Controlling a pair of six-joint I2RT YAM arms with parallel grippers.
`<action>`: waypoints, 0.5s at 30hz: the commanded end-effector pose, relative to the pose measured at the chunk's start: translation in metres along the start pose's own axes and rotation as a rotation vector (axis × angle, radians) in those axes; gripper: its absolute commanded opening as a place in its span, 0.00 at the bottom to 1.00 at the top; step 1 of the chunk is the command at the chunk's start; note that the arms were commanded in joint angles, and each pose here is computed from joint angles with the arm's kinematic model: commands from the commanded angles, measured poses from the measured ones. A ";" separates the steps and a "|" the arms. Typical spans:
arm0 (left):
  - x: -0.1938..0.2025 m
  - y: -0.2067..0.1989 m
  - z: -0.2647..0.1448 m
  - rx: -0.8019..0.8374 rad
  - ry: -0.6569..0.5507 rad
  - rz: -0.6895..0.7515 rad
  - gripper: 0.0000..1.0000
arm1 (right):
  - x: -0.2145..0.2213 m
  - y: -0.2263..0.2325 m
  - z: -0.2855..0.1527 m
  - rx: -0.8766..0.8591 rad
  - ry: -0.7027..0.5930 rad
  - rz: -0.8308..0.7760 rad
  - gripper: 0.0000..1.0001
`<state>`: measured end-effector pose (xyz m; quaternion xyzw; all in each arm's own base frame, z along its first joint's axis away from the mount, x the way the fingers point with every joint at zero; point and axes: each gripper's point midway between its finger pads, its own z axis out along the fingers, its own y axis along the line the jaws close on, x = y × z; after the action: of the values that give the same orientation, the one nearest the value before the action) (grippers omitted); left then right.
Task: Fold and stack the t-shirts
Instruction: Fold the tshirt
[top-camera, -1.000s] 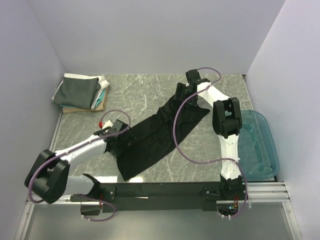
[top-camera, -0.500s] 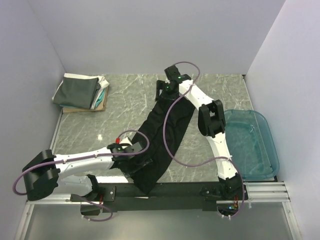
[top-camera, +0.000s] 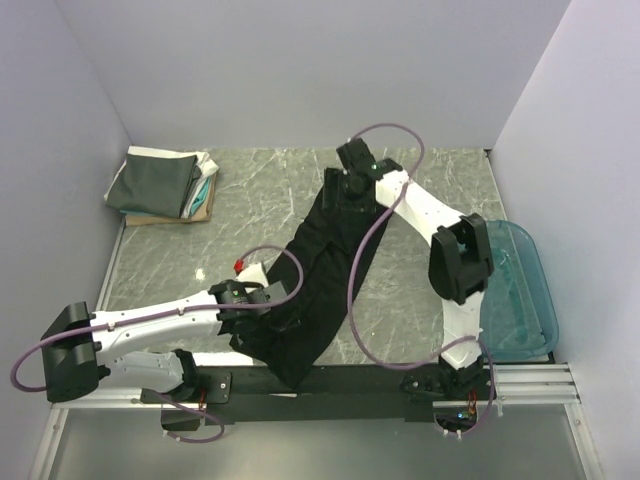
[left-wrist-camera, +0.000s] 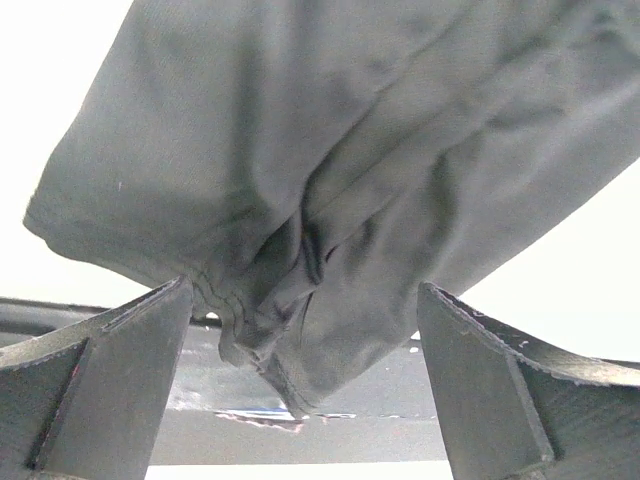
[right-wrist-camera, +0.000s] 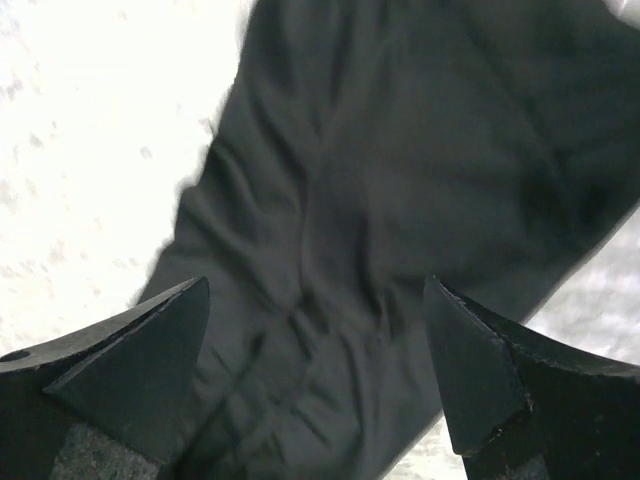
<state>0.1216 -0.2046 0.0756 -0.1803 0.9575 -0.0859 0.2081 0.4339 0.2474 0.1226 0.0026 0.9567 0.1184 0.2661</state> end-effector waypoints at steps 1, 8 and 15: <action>-0.025 -0.027 -0.017 0.100 -0.100 0.175 1.00 | 0.035 0.007 -0.007 -0.005 -0.007 0.023 0.93; -0.005 -0.071 0.011 0.221 -0.053 0.437 1.00 | 0.089 -0.001 0.008 -0.016 0.080 0.045 0.93; -0.009 -0.069 0.063 0.065 -0.041 0.498 0.99 | 0.092 -0.009 0.033 0.019 0.123 0.036 0.93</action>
<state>0.1575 -0.2514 0.0300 0.0485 0.9720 -0.0344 0.2274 0.3479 0.2444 0.0437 0.0090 0.9777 0.1039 0.1821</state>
